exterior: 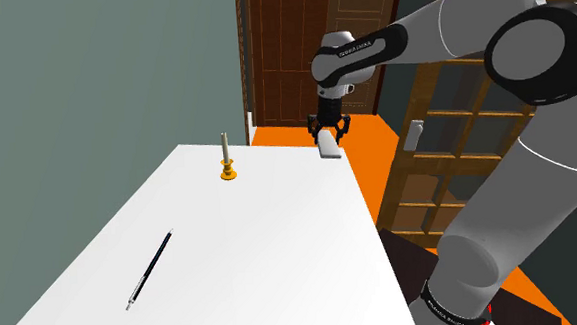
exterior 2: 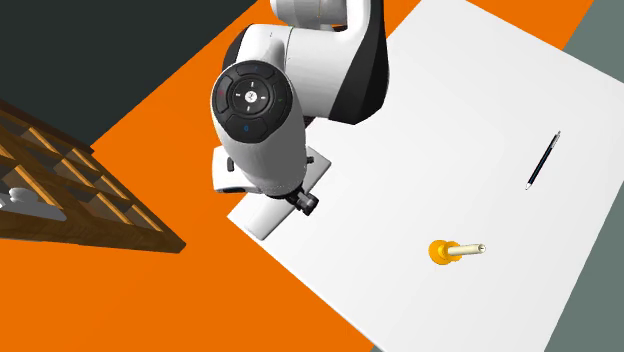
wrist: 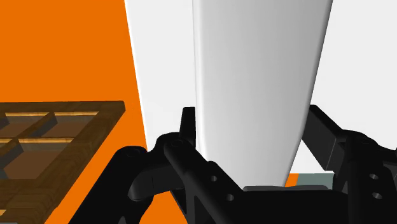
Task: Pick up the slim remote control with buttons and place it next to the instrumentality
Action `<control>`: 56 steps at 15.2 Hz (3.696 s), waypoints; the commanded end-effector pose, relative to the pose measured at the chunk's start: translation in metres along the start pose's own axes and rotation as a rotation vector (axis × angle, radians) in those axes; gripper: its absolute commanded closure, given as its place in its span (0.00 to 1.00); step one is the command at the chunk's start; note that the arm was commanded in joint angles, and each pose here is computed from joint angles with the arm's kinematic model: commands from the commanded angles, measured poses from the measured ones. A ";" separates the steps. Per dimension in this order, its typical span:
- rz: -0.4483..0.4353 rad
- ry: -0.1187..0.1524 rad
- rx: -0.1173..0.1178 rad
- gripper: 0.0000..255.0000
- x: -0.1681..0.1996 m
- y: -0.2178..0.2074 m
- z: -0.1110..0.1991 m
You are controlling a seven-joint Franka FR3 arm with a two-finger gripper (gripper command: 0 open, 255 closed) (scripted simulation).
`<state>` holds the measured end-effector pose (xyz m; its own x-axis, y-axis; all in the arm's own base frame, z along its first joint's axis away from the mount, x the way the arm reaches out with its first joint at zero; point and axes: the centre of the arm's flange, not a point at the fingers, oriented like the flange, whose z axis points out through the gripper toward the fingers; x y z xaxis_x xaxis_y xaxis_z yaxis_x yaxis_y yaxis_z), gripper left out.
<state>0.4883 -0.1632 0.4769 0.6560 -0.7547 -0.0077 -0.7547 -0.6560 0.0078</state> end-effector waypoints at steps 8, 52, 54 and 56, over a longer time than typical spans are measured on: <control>0.000 0.000 0.000 1.00 -0.048 -0.024 -0.021; 0.000 0.000 0.000 1.00 -0.390 -0.194 0.052; 0.000 0.000 0.000 1.00 -0.390 -0.194 0.052; 0.000 0.000 0.000 1.00 -0.390 -0.194 0.052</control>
<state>0.3778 0.2585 0.4265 0.6559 -0.7548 -0.0079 -0.7547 -0.6560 0.0083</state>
